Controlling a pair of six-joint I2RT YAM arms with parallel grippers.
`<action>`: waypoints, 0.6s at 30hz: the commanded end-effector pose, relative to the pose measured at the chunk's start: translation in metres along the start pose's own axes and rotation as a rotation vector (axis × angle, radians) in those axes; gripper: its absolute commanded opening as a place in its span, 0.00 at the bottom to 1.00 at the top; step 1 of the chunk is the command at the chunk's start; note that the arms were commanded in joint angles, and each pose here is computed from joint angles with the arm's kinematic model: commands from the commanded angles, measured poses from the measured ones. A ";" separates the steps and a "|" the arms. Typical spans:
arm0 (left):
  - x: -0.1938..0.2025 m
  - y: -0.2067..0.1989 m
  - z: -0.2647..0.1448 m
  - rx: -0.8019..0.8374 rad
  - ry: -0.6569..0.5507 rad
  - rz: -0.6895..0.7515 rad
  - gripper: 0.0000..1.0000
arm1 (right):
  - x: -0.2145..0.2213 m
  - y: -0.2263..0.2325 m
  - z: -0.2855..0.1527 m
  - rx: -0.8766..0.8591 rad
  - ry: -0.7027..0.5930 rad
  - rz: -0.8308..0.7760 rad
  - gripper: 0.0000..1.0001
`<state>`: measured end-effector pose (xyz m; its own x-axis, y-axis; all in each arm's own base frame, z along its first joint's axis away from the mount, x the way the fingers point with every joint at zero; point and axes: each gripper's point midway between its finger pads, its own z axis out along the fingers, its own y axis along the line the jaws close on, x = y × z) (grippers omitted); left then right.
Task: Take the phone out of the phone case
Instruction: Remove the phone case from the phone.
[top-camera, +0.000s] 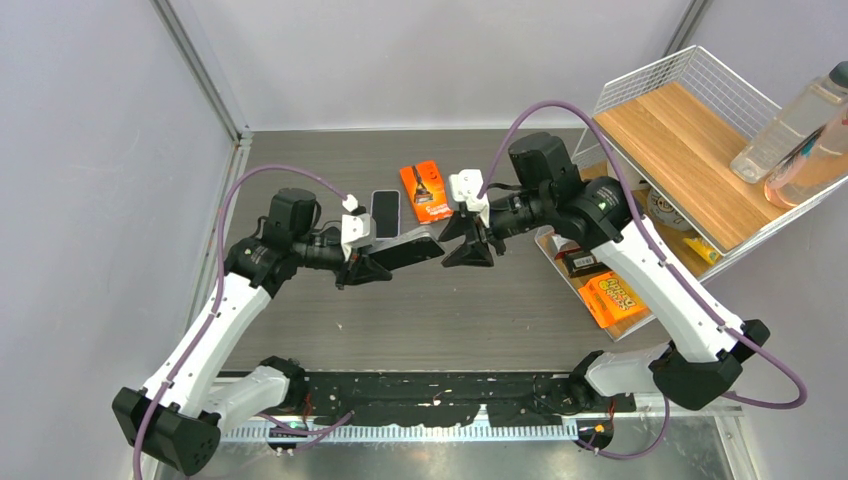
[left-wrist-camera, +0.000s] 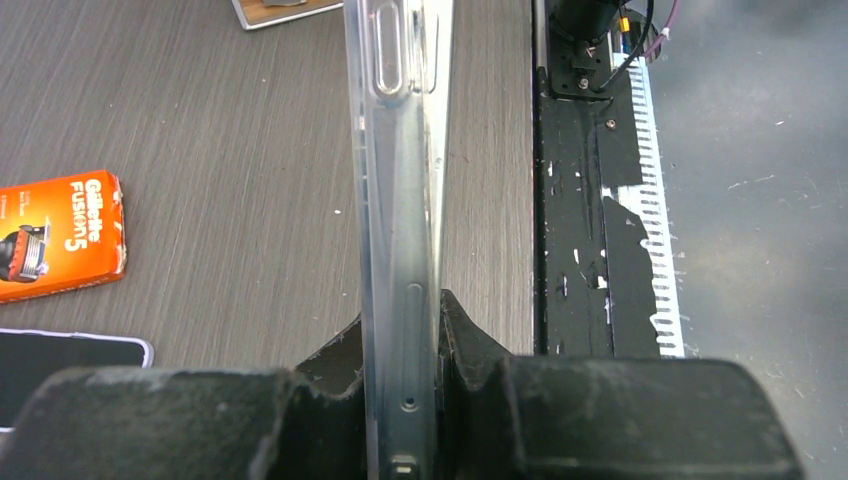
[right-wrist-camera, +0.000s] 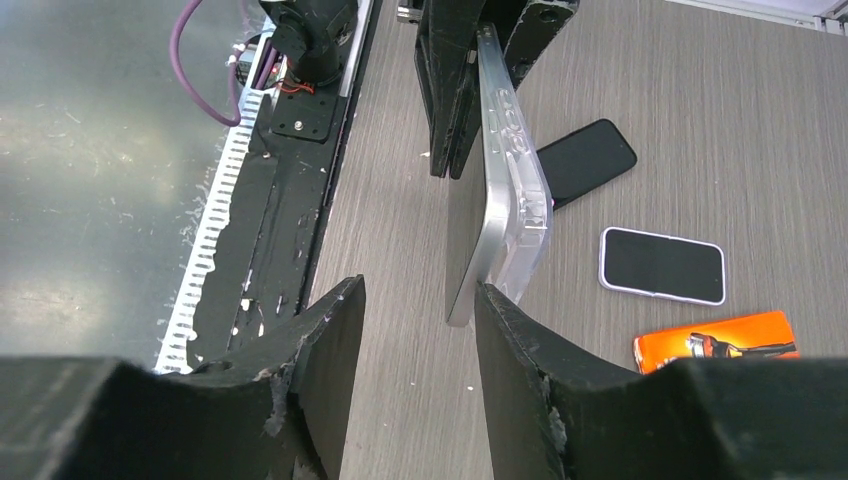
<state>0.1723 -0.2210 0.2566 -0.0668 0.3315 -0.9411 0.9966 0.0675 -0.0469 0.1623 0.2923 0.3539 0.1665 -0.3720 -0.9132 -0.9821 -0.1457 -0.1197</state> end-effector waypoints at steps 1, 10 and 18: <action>-0.023 -0.004 -0.003 0.020 -0.082 0.081 0.00 | -0.005 -0.002 0.005 -0.018 -0.035 0.007 0.50; -0.030 -0.014 -0.003 0.075 -0.119 0.093 0.00 | 0.000 -0.013 0.013 -0.003 -0.031 0.043 0.48; -0.031 -0.016 -0.002 0.096 -0.131 0.105 0.00 | 0.006 -0.016 0.023 -0.033 -0.033 0.087 0.48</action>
<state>0.1690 -0.2190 0.2491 -0.1110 0.3281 -0.9381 0.9933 0.0684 -0.0936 0.1715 0.2996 0.3460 0.0865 -0.3804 -0.9208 -0.9919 -0.1194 -0.0439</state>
